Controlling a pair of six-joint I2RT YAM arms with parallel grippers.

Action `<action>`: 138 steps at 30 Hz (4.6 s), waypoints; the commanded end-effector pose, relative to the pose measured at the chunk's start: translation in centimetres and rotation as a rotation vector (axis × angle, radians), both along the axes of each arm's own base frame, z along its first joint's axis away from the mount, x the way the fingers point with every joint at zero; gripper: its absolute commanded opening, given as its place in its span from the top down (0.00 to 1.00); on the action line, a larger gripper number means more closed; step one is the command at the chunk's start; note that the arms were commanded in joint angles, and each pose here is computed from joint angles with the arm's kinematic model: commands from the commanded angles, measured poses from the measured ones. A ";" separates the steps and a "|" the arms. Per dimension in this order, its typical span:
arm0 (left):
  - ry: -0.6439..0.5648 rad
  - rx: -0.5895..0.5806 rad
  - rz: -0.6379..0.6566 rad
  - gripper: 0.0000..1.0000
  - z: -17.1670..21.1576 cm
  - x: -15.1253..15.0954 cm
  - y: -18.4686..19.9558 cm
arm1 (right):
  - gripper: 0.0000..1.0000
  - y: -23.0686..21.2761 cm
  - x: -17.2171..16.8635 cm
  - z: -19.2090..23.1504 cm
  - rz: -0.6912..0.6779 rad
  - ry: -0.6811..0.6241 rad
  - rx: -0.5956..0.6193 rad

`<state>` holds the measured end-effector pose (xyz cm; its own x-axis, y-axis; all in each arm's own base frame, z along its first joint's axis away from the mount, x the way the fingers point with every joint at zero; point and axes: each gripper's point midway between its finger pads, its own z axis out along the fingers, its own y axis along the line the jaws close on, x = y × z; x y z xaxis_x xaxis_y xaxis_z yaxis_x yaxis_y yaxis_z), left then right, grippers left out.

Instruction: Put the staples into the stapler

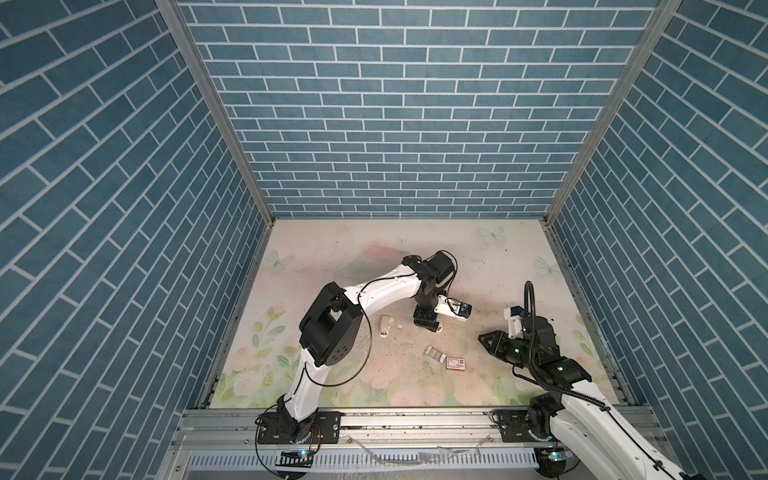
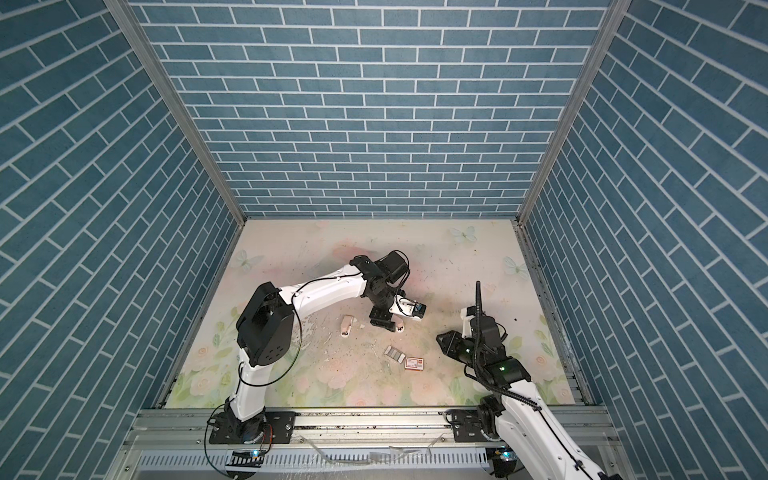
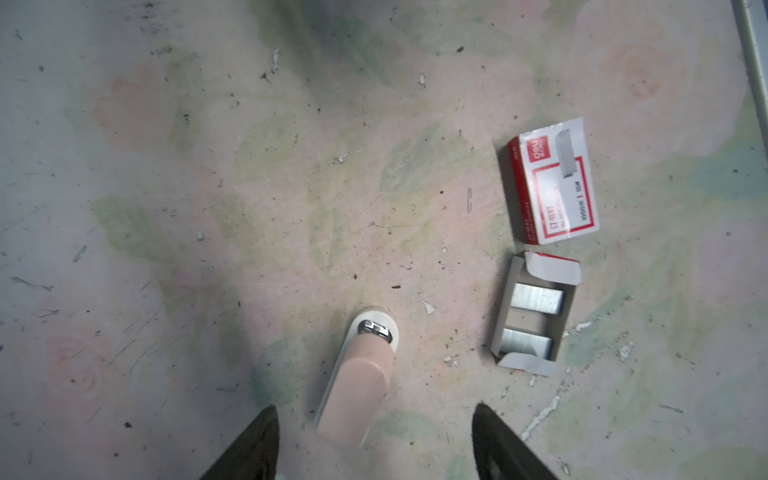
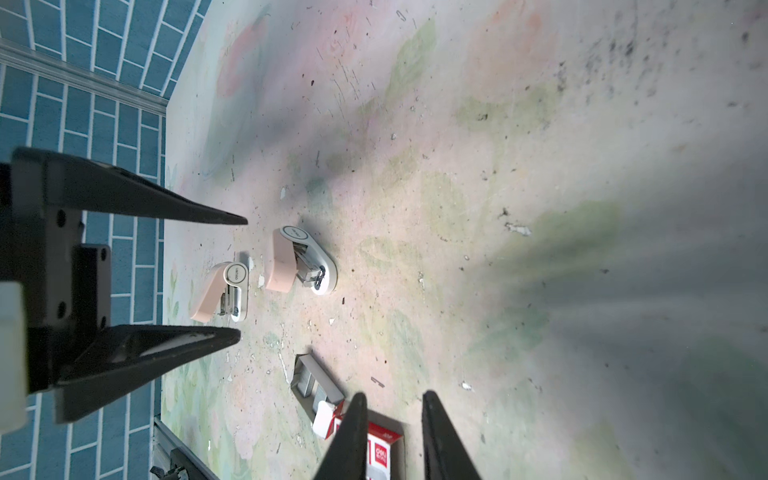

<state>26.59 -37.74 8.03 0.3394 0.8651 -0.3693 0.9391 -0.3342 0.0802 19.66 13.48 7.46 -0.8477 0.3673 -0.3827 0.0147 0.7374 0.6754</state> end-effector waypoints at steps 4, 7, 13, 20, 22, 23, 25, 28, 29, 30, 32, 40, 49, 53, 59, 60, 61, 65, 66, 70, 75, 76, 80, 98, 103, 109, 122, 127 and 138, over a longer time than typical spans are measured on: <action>0.026 0.035 -0.033 0.27 -1.2 -0.3 -0.8 | 0.76 0.0 0.0 -0.2 -0.019 0.010 0.023; 0.044 0.061 -0.059 0.29 -1.9 -0.8 -0.6 | 0.76 0.0 -0.1 -0.3 -0.017 0.014 0.027; 0.027 0.091 -0.066 0.36 -3.0 -0.5 -0.4 | 0.76 0.1 -0.1 -0.4 -0.017 0.013 0.032; 0.001 0.098 -0.066 0.52 -3.6 -0.2 -0.2 | 0.78 0.1 -0.1 -0.5 -0.019 0.013 0.034; -0.003 0.096 -0.066 0.55 -3.5 -0.2 -0.2 | 0.78 0.1 -0.1 -0.5 -0.020 0.011 0.034; -0.003 0.095 -0.065 0.56 -3.5 -0.2 -0.2 | 0.78 0.0 0.0 -0.4 -0.020 0.010 0.034; 0.000 0.097 -0.062 0.60 -3.6 -0.2 -0.2 | 0.78 0.1 -0.1 -0.4 -0.019 0.010 0.035; -0.002 0.099 -0.059 0.65 -3.7 -0.3 -0.2 | 0.78 0.1 -0.1 -0.4 -0.020 0.010 0.035; 0.000 0.100 -0.057 0.66 -3.8 -0.3 -0.2 | 0.78 0.1 -0.1 -0.5 -0.019 0.011 0.035; -0.001 0.099 -0.054 0.68 -3.8 -0.3 -0.2 | 0.78 0.1 -0.1 -0.5 -0.021 0.012 0.037; -0.006 0.095 -0.051 0.73 -3.8 -0.3 -0.2 | 0.78 0.1 0.0 -0.5 -0.022 0.010 0.039; -0.007 0.087 -0.031 0.83 -3.6 -0.6 0.1 | 0.78 0.5 -0.1 -0.6 -0.001 0.030 0.048; -0.014 0.059 0.049 0.94 -0.9 -0.9 1.3 | 0.77 3.8 0.6 0.9 0.150 0.070 0.162; 0.003 0.027 0.100 0.96 0.8 -1.4 1.5 | 0.78 6.1 1.5 2.3 0.252 0.099 0.249; 0.043 -0.017 0.176 0.98 2.5 -2.0 1.8 | 0.78 8.7 2.8 3.6 0.361 0.119 0.300; 0.049 -0.022 0.181 0.99 2.6 -2.2 1.9 | 0.78 9.0 2.9 3.7 0.375 0.118 0.304; 0.048 -0.028 0.184 0.99 2.7 -2.3 1.9 | 0.78 9.3 3.1 3.8 0.384 0.117 0.306; 0.051 -0.044 0.204 1.00 3.1 -2.4 2.1 | 0.78 10.2 3.5 3.8 0.406 0.123 0.304; 0.053 -0.051 0.206 1.00 3.3 -2.5 2.1 | 0.78 10.5 3.5 3.8 0.416 0.126 0.306; 0.045 -0.077 0.220 1.00 4.1 -2.5 2.0 | 0.79 11.3 3.3 3.4 0.441 0.148 0.299; 0.059 -0.097 0.231 1.00 4.6 -2.8 1.9 | 0.79 11.5 3.1 2.5 0.441 0.168 0.279; 0.059 -0.102 0.233 1.00 4.8 -2.8 1.9 | 0.80 11.6 3.2 2.4 0.441 0.170 0.277; 0.065 -0.109 0.236 1.00 5.0 -2.9 1.8 | 0.80 11.9 3.1 2.4 0.448 0.169 0.277; 0.082 -0.237 0.310 1.00 8.1 -1.8 -0.6 | 0.82 12.3 3.0 1.4 0.430 0.168 0.288; 0.076 -0.281 0.347 1.00 9.1 -1.0 -1.2 | 0.82 12.6 3.0 1.0 0.421 0.164 0.297; 0.088 -0.331 0.374 1.00 10.4 -0.5 -1.9 | 0.82 13.0 3.1 1.0 0.415 0.148 0.314; 0.120 -0.345 0.393 1.00 10.5 -0.5 -2.2 | 0.81 14.2 4.0 1.0 0.414 0.123 0.347; 0.120 -0.354 0.411 1.00 10.9 0.4 -1.5 | 0.77 13.2 3.8 0.7 0.376 0.111 0.299; 0.370 -0.362 0.368 1.00 12.8 -0.4 0.9 | 0.53 10.8 2.1 2.3 0.373 0.022 0.223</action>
